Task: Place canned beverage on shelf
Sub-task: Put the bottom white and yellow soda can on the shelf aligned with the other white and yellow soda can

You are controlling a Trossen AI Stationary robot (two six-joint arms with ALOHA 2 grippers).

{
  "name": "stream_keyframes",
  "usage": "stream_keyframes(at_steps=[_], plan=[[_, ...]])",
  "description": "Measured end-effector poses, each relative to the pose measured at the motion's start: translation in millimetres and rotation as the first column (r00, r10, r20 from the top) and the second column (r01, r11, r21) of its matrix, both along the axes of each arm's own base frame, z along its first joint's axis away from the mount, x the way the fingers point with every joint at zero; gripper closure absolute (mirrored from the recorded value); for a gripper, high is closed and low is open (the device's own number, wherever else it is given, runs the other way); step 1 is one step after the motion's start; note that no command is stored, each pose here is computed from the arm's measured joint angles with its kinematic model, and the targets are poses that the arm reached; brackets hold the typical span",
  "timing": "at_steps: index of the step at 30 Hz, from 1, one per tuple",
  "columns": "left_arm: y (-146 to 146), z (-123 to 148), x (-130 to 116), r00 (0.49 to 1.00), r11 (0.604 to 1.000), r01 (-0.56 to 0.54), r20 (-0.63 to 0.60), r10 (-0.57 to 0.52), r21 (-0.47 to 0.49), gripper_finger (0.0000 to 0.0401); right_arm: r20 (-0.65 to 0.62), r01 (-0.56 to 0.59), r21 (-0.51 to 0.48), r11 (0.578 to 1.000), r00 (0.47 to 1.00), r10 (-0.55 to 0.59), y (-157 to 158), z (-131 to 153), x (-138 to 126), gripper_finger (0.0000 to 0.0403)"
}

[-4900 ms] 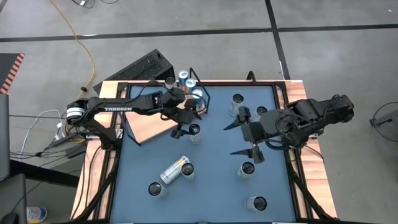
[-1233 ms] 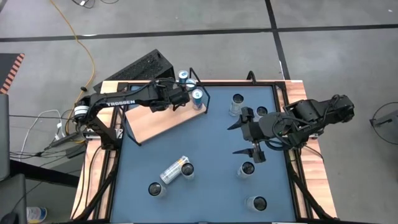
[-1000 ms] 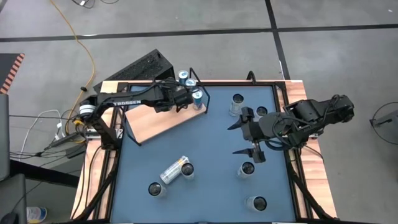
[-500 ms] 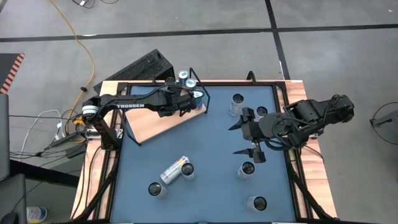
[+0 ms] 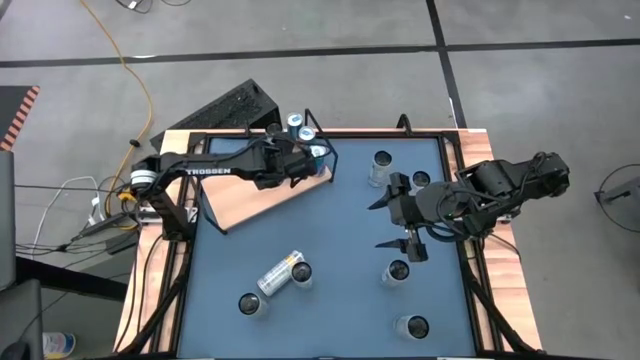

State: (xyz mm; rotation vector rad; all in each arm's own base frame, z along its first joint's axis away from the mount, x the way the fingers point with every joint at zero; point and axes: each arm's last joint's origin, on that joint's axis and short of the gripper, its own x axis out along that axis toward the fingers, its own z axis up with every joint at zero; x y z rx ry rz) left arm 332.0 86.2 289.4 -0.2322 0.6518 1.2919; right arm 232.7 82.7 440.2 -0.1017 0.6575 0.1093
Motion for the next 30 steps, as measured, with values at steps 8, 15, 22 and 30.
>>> stream_keyframes(at_steps=[8,15,22,30], plan=[[-7.9,30.2,-6.7,1.0,0.999,0.021,-0.008,-0.021,0.04,0.0096,-0.003,0.007,0.009,1.0,1.0,-0.007,0.0,-0.1,-0.1,0.002],[-50.2,41.1,-3.9,0.982,0.982,0.186,0.001,-0.186,0.009,0.0096,-0.049,0.037,0.032,0.999,0.998,-0.036,-0.2,-3.4,-3.0,0.002],[-119.7,13.1,-2.9,0.93,0.917,0.367,-0.034,-0.366,0.154,0.0097,-0.053,0.007,0.033,0.999,0.999,-0.005,7.6,-3.8,-6.3,0.002],[-118.2,-31.0,-26.3,0.67,0.713,0.666,0.244,-0.701,0.219,0.0097,-0.054,-0.024,0.047,0.999,0.998,0.026,17.4,-3.7,-10.4,0.002]])
